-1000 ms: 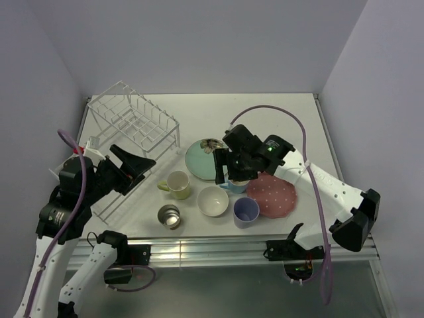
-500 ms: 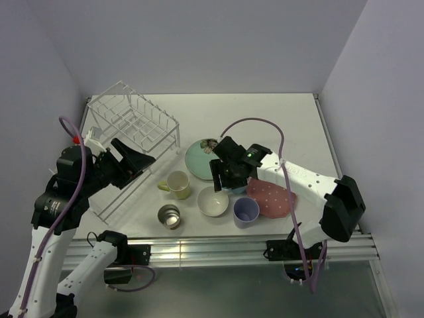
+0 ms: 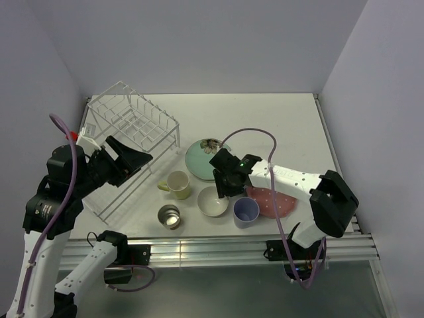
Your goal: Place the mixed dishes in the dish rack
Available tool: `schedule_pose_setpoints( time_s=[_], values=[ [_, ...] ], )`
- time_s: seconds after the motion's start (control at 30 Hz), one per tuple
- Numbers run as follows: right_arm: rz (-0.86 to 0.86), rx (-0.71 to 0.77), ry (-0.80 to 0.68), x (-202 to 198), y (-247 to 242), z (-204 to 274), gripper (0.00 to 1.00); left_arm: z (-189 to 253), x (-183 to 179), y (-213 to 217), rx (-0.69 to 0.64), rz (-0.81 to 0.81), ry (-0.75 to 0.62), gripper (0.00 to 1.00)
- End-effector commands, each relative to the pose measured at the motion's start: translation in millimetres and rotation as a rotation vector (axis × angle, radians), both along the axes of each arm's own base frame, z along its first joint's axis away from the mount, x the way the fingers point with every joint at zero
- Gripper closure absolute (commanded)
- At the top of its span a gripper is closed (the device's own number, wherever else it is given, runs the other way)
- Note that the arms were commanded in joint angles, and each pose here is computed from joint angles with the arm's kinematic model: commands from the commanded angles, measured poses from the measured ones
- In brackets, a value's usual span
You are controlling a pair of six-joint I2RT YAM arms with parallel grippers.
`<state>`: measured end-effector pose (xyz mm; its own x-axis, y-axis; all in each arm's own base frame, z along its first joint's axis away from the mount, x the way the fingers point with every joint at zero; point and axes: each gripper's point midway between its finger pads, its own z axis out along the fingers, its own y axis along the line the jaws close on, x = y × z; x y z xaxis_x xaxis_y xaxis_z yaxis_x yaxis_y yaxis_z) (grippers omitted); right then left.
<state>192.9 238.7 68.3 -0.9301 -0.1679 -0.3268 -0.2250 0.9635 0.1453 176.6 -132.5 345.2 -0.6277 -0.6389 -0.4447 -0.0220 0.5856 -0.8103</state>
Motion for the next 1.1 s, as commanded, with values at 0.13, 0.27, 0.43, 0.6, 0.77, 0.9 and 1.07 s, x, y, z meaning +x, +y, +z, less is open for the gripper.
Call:
schedule_pose_setpoints(
  time_s=[0.13,0.27,0.43,0.6,0.77,0.9,1.07],
  values=[
    [-0.014,-0.037,-0.047,3,5,-16,0.50,9,0,-5,0.010,-0.048,-0.026,0.21],
    [-0.018,-0.051,-0.058,2,3,-22,0.63,8,-1,-5,0.013,-0.049,-0.026,0.21],
    [-0.021,-0.074,-0.071,5,2,-21,0.92,2,-2,-6,0.005,-0.047,-0.008,0.23],
    [-0.026,-0.083,-0.107,10,0,-8,1.00,-3,0,-3,0.021,-0.032,0.028,0.32],
    [-0.021,-0.057,-0.181,20,1,26,1.00,0,4,-10,0.091,-0.116,0.063,0.35],
    [0.004,-0.003,-0.212,19,2,68,1.00,11,4,-18,0.082,-0.179,0.060,0.28],
    [0.041,0.207,-0.225,14,18,140,1.00,25,-8,-49,-0.091,-0.346,0.060,0.14]
  ],
)
